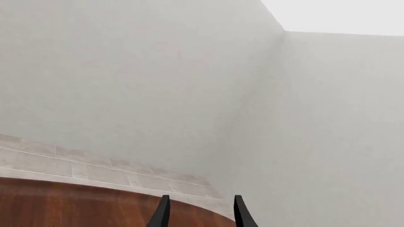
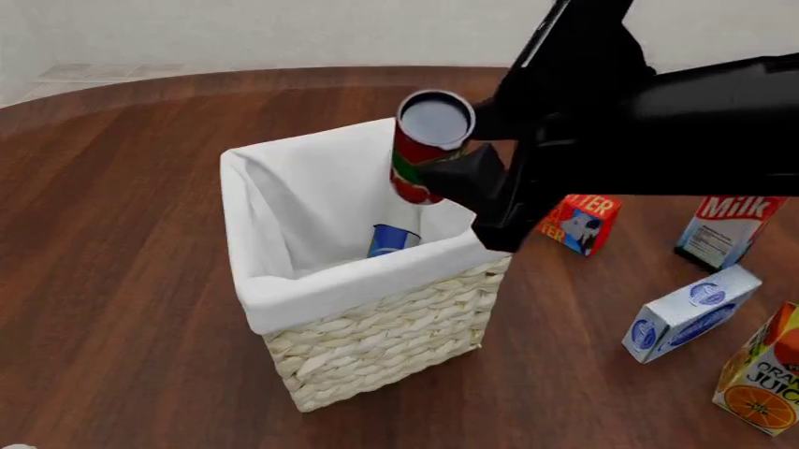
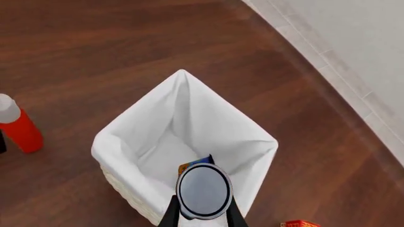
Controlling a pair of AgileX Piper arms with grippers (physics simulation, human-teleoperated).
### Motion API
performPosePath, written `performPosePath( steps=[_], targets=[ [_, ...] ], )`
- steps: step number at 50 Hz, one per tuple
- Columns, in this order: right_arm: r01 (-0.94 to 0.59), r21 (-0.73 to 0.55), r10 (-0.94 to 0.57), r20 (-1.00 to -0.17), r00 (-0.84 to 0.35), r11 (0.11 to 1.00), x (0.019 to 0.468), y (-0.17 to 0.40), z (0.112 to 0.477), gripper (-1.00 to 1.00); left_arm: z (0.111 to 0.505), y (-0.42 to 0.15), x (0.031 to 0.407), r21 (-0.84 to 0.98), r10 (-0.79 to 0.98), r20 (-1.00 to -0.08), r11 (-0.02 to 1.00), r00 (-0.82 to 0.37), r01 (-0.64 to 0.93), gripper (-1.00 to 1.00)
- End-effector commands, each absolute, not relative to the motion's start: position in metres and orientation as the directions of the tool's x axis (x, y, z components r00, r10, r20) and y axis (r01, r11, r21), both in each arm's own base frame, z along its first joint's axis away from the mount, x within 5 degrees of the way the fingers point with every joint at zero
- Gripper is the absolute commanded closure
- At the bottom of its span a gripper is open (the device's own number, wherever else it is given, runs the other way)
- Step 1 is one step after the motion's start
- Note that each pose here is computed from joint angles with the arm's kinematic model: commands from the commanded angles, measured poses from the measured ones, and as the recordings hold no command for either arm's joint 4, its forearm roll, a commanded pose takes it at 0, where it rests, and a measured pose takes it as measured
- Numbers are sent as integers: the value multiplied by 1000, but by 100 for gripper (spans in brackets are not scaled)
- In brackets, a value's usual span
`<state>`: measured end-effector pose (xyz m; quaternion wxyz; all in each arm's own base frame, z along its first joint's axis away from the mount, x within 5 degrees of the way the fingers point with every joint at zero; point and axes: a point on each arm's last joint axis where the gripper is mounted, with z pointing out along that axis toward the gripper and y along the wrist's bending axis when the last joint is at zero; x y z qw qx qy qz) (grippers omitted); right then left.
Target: Pick up the alphabet soup and the tomato sauce, and put them in the basket.
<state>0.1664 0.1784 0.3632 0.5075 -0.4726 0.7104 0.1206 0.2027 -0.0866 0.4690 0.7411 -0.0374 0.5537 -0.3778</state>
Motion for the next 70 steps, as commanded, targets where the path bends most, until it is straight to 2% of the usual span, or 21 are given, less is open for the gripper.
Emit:
performPosePath(
  steps=[1, 70],
  targets=[
    [-798, -282, -537, -842, -60, 532, 171, 187, 359, 100, 469, -87, 203, -474, -601, -792, 712, 101, 519, -100],
    [-824, -266, -574, -815, -85, 500, 199, 230, 332, 100, 469, -87, 203, -474, -601, -792, 712, 101, 519, -100]
  ],
)
